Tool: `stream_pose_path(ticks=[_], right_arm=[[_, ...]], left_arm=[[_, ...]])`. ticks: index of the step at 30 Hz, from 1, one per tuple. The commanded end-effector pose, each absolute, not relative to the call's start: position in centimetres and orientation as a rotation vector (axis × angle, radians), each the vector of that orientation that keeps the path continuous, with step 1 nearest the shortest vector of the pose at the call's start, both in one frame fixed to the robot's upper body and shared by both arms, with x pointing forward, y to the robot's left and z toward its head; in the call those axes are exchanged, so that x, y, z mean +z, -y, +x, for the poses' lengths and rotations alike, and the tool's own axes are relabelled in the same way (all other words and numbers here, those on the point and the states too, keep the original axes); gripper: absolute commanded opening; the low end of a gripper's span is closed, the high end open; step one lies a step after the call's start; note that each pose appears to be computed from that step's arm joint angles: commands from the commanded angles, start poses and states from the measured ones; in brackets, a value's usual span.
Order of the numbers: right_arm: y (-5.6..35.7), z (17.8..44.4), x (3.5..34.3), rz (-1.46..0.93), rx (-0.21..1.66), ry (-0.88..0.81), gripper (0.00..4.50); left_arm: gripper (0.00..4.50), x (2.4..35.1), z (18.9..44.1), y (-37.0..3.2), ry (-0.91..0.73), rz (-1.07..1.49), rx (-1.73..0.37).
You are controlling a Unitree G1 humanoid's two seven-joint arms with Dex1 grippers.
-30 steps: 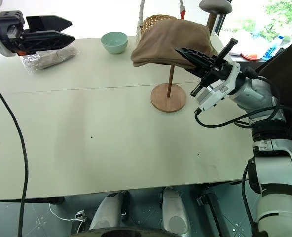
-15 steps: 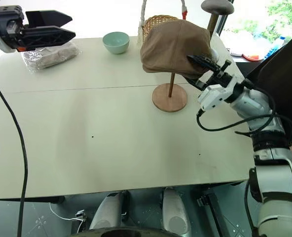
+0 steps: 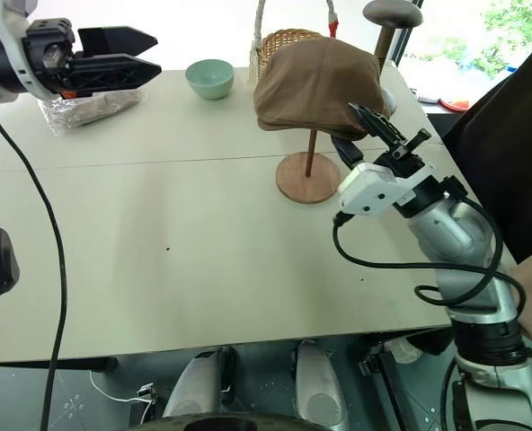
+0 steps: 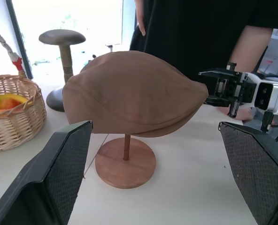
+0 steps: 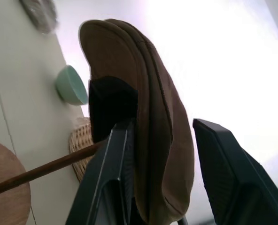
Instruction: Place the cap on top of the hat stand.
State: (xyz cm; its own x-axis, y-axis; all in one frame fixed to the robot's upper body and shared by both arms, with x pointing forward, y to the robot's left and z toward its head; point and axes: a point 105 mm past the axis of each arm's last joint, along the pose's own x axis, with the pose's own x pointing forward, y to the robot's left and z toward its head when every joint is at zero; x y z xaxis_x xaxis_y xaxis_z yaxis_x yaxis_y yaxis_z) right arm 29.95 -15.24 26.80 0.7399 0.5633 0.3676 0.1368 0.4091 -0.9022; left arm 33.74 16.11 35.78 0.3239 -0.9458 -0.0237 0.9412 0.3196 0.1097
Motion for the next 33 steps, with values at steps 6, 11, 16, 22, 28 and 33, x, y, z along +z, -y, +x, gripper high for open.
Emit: stream_pose_path(ticks=[6, 11, 16, 22, 28, 33], right_arm=[[15.0, 30.2, 28.0, -1.095, 0.181, 0.639, 1.94], [14.9, 30.1, 28.6, -1.102, 0.238, 0.689, 0.04], [15.3, 29.9, 29.6, -1.115, 0.343, 0.799, 0.04], [16.6, 32.0, 28.7, -1.139, 0.413, 0.777, 0.04], [16.8, 32.9, 27.3, -1.122, 0.411, 0.706, 0.04], [16.6, 32.3, 27.0, -1.060, 0.403, 0.676, 2.18]], left_arm=[[4.50, 37.1, 33.5, -16.0, 0.100, 0.146, -1.245], [4.50, 37.2, 33.3, -16.4, 0.104, 0.152, -1.235], [4.50, 37.3, 33.4, -17.1, 0.108, 0.157, -1.211], [4.50, 37.4, 33.2, -17.3, 0.114, 0.165, -1.198], [4.50, 37.4, 32.8, -17.5, 0.116, 0.172, -1.187], [4.50, 37.2, 32.8, -17.5, 0.113, 0.175, -1.179]])
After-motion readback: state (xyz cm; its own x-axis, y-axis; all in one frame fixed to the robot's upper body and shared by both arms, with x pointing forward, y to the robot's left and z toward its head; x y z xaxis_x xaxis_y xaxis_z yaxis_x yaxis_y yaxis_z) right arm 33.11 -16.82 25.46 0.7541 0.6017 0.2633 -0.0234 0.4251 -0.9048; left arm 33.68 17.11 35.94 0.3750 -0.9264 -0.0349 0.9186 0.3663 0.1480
